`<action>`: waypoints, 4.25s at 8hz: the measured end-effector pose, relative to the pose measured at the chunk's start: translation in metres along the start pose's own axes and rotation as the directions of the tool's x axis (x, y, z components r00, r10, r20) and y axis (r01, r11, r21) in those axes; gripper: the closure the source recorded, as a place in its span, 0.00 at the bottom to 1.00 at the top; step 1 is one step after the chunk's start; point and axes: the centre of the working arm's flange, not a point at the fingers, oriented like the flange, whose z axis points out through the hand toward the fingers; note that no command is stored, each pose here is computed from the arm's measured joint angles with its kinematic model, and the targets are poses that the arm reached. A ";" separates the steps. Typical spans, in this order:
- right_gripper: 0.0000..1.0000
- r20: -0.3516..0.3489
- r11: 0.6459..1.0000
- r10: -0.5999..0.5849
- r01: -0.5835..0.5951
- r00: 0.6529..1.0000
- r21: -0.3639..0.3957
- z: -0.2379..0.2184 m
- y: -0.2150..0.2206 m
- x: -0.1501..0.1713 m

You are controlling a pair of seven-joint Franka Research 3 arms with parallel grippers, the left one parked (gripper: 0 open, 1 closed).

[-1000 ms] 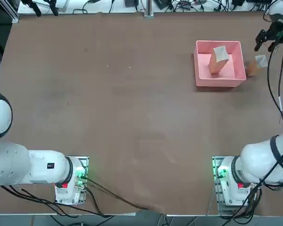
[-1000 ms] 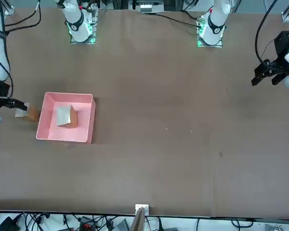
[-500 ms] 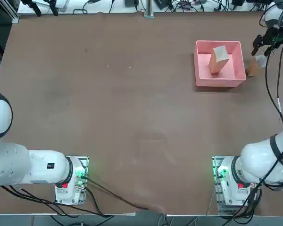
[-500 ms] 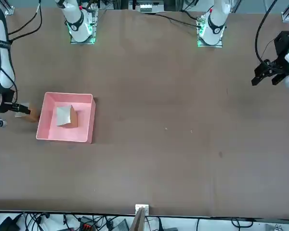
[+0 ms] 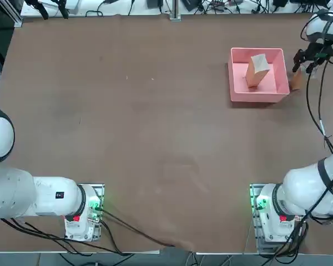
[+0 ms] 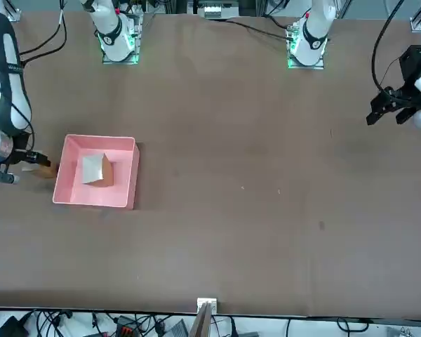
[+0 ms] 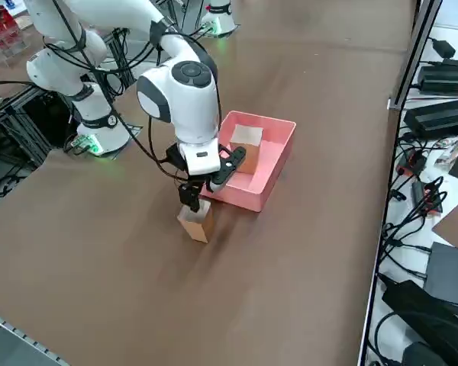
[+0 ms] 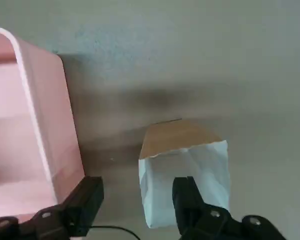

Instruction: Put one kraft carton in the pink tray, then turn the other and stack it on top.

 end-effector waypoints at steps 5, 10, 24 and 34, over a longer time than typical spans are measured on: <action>0.48 0.007 1.000 -0.017 0.017 1.000 0.003 0.013 0.009 -0.005; 0.96 0.001 0.998 -0.057 0.057 0.998 0.003 0.016 0.014 -0.004; 0.98 0.030 0.519 -0.855 0.854 0.518 0.028 -0.223 -0.159 -0.036; 0.98 0.012 -0.166 -0.986 0.982 -0.166 -0.088 -0.146 -0.227 -0.057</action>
